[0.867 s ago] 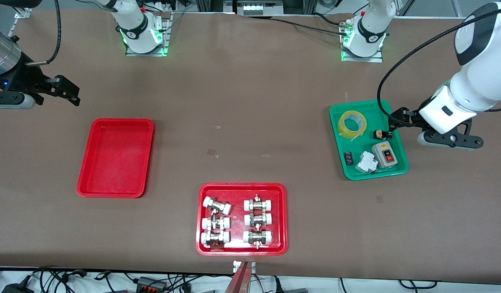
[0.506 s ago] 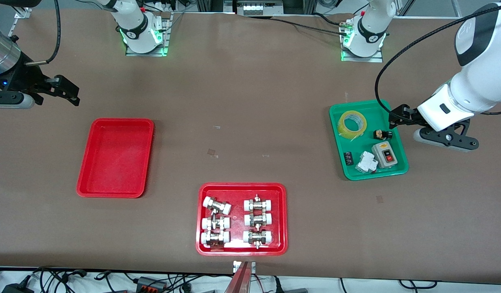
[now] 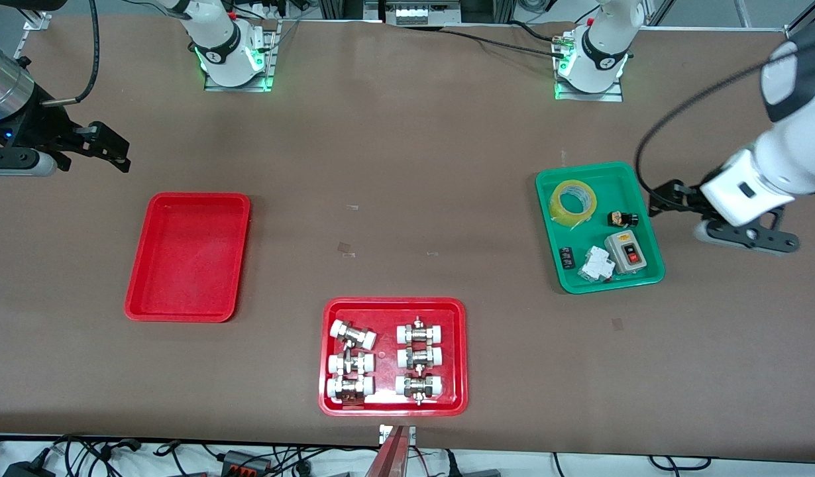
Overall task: Left arm passes tape to right arm into tray
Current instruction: 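Lower the left gripper over the tape roll in the green tray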
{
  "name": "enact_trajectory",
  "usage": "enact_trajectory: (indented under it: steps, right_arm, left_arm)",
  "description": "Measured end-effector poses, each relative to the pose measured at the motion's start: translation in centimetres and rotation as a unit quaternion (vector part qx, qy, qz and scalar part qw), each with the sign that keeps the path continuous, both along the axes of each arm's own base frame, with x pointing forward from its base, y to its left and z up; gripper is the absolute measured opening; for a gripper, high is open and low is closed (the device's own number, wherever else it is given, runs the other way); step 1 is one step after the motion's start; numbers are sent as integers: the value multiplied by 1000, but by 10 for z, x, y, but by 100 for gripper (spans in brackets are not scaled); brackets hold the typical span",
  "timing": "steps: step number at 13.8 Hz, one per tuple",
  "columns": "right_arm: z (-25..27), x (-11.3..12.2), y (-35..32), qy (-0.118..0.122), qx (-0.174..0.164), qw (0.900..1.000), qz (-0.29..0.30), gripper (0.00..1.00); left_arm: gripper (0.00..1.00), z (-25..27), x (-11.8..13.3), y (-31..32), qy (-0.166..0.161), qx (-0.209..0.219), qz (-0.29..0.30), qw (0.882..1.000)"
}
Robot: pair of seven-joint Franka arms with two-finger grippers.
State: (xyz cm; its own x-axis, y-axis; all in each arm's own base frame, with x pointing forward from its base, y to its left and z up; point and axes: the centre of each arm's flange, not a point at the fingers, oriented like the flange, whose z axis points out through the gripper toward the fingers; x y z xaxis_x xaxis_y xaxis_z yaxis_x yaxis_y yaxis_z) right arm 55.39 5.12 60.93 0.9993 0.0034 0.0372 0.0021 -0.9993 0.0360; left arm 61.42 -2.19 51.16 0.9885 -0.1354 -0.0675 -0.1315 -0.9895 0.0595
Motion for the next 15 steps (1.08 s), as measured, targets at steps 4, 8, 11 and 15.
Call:
enact_trajectory:
  steps: [4, 8, 11, 15]
  right_arm:
    - [0, 0, 0, 0, 0, 1000, 0, 100]
    - [0, 0, 0, 0, 0, 1000, 0, 100]
    - [0, 0, 0, 0, 0, 1000, 0, 100]
    - [0, 0, 1, 1, 0, 1000, 0, 100]
  left_arm:
    - [100, -69, 16, 25, 55, -24, 12, 998]
    - [100, -151, 17, 29, 103, -43, 14, 994]
    - [100, -213, -8, 5, 102, -39, 42, 993]
    - [100, -260, -61, -18, 135, 5, 101, 986]
